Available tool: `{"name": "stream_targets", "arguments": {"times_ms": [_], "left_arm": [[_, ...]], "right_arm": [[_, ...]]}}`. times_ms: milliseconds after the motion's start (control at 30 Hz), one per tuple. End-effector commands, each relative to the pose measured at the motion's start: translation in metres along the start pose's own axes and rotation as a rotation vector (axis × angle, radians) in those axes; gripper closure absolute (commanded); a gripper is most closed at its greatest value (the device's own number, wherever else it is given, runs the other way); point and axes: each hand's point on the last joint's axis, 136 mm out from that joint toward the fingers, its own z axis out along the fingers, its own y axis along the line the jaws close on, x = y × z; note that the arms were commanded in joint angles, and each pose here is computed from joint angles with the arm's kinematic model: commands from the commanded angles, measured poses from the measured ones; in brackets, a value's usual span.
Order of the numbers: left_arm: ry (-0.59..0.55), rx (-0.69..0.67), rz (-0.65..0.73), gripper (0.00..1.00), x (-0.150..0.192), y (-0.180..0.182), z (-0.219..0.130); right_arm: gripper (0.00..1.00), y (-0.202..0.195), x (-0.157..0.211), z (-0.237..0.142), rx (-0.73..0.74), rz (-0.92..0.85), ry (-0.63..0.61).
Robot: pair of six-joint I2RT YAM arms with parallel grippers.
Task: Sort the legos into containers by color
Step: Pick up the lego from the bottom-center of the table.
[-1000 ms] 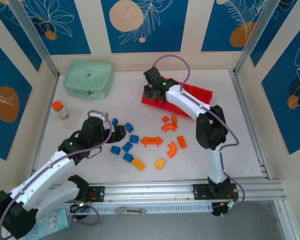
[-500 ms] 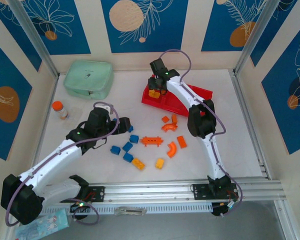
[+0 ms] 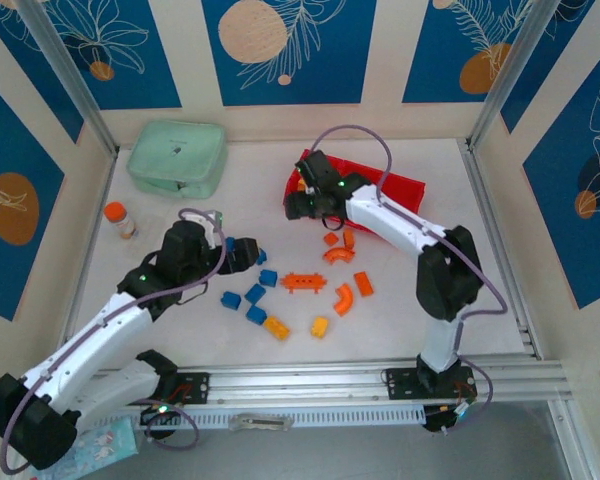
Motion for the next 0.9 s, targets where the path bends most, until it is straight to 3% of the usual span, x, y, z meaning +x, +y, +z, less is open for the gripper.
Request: {"name": "stream_targets", "arguments": {"times_ms": [0,167,467,867], "left_arm": [[0.090,0.041,-0.018,0.01,0.024,0.001,-0.003],[0.134,0.068,-0.038,0.01,0.043,0.003,-0.006],[0.150,0.102,-0.062,0.01,0.068,0.005,-0.011],[0.136,0.107,-0.060,0.01,0.083,0.003,-0.004]], "right_arm": [[0.21,-0.001,0.035,-0.012,0.006,0.038,0.046],[0.18,0.000,0.104,-0.025,0.010,0.070,0.133],[0.14,0.010,0.190,-0.039,-0.001,0.102,0.274],[0.14,0.005,0.262,-0.038,0.088,0.205,0.357]]}}
